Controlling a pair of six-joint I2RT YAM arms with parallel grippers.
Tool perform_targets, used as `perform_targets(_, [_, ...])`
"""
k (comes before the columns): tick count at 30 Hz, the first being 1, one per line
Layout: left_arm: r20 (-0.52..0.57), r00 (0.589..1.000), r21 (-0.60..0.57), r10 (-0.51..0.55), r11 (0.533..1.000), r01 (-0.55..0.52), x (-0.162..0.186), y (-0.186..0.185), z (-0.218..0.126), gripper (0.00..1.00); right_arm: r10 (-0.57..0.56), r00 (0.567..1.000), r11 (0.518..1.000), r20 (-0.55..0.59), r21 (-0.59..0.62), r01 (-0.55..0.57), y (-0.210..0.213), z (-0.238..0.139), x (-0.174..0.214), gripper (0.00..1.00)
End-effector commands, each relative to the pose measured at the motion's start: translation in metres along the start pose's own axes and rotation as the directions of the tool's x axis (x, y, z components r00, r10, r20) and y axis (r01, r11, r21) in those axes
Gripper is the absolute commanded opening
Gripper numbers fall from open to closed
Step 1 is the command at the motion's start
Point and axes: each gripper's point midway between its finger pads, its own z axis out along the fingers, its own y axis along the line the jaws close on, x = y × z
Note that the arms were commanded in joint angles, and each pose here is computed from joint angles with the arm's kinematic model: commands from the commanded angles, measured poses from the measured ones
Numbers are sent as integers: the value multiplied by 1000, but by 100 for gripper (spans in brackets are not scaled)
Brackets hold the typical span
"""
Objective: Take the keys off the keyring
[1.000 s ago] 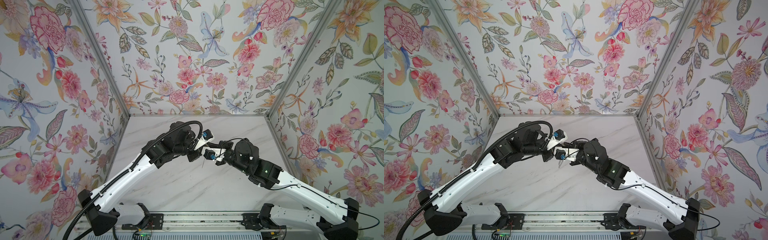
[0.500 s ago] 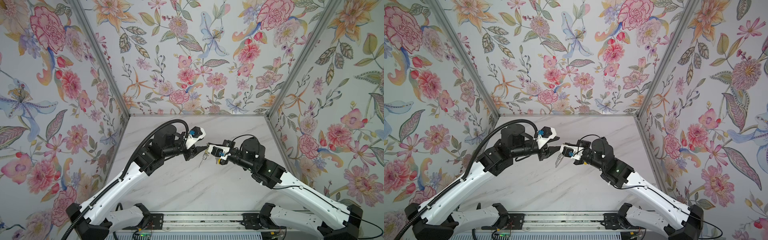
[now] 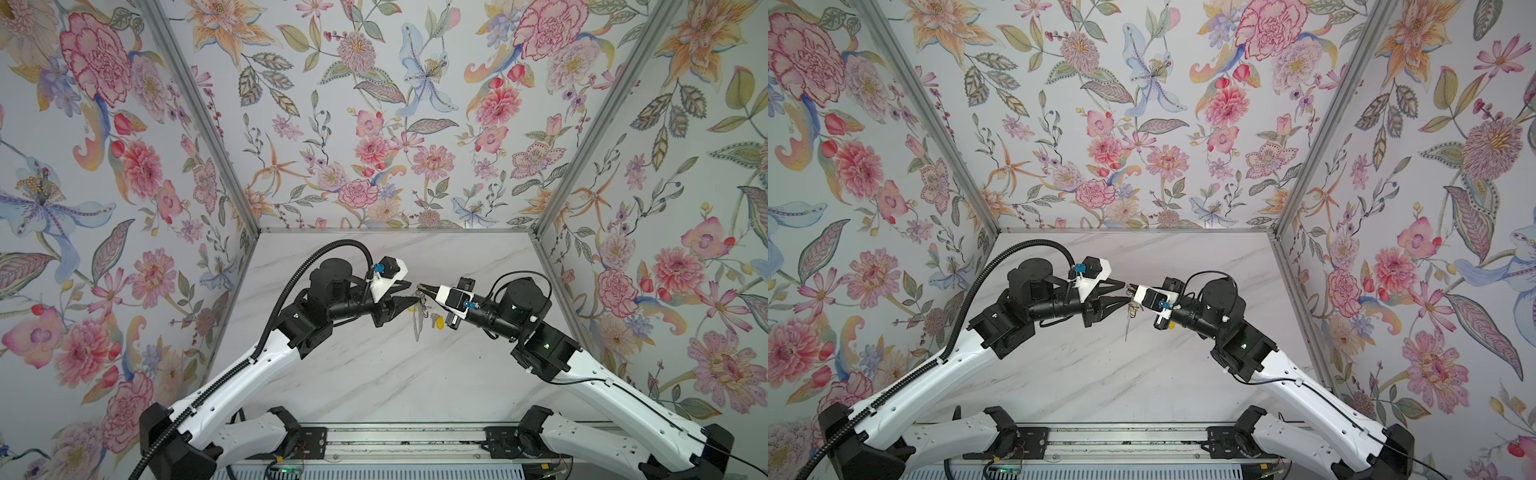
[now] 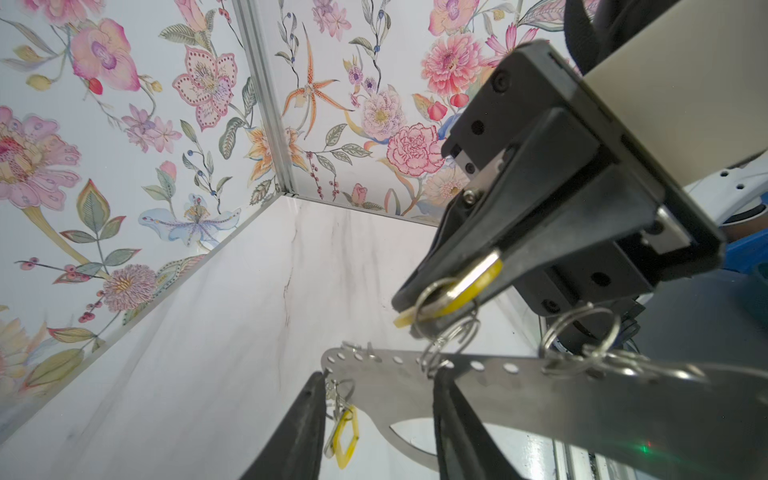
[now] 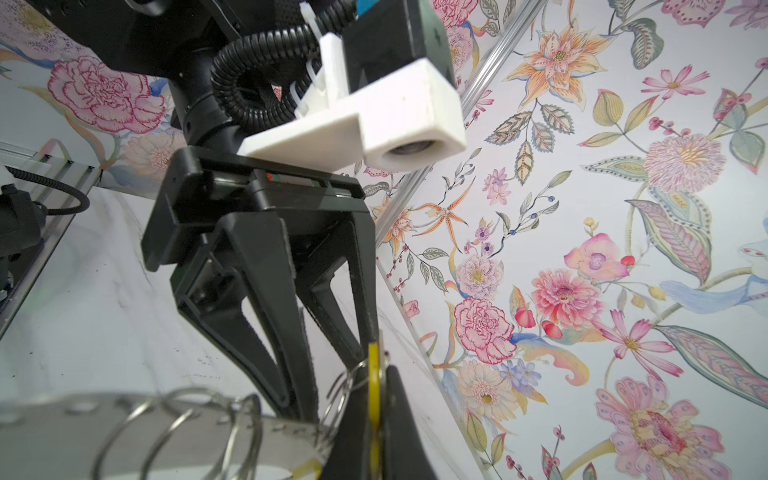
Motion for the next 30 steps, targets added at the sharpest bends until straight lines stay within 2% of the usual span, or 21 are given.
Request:
perform_targets(1, [93, 996, 55, -6, 998, 1, -18, -10, -6, 37, 17, 997, 1000, 74, 8, -18, -4, -3, -16, 0])
perform_targets(5, [108, 994, 72, -12, 997, 4, -20, -14, -6, 29, 21, 996, 1000, 82, 6, -22, -4, -2, -17, 0])
perform_targets(19, [186, 982, 120, -16, 993, -6, -32, -27, -18, 29, 28, 998, 1000, 63, 8, -28, -7, 0, -10, 0])
perform_targets(26, [188, 982, 146, -29, 989, 2, -32, -29, -13, 27, 31, 997, 1000, 76, 0, -32, -6, -1, -13, 0])
perform_targets(30, [190, 981, 153, -33, 988, 3, -33, -29, -12, 18, 30, 997, 1000, 74, 1, -30, -5, -2, -13, 0])
